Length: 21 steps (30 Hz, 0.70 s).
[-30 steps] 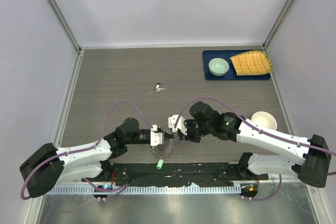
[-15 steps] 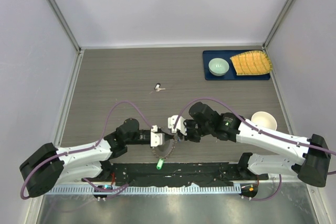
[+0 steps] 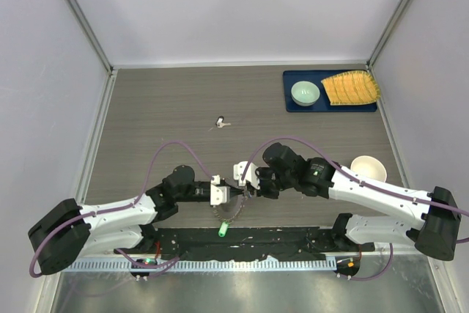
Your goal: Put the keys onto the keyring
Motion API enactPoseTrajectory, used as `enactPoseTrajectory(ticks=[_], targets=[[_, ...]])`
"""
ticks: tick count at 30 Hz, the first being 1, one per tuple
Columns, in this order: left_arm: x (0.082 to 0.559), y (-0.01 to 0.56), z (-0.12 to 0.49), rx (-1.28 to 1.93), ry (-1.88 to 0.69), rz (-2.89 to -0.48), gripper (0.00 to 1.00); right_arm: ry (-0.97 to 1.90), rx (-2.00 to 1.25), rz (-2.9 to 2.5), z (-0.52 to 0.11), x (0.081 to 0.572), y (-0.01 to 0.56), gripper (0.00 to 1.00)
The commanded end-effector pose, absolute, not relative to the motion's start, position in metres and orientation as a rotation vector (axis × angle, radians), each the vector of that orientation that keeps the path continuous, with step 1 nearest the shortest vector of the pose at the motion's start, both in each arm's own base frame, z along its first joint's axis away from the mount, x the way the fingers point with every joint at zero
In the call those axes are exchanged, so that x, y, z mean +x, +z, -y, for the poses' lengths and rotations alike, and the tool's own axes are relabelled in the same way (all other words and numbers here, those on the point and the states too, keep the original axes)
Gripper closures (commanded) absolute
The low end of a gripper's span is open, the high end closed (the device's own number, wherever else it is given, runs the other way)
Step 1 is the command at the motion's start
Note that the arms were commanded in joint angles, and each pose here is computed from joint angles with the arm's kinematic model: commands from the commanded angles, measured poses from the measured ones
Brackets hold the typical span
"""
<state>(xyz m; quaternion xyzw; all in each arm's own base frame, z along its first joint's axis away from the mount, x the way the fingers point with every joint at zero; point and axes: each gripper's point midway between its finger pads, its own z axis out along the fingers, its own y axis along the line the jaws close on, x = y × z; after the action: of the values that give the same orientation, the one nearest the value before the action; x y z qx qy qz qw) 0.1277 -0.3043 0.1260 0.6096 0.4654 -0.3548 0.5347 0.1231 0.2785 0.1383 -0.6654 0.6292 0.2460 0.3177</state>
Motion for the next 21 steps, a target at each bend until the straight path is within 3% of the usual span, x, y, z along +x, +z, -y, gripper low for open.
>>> enactPoseTrajectory(ticks=[1,21], targets=[[0.128,0.150,0.313,1.421,-0.857,-1.008,1.00,0.661,-1.728,-1.589,-0.291,0.127,0.153,0.99],[0.123,0.152,0.316,1.423,-0.896,-0.996,1.00,0.674,-1.781,-1.550,-0.294,0.118,0.152,0.99]])
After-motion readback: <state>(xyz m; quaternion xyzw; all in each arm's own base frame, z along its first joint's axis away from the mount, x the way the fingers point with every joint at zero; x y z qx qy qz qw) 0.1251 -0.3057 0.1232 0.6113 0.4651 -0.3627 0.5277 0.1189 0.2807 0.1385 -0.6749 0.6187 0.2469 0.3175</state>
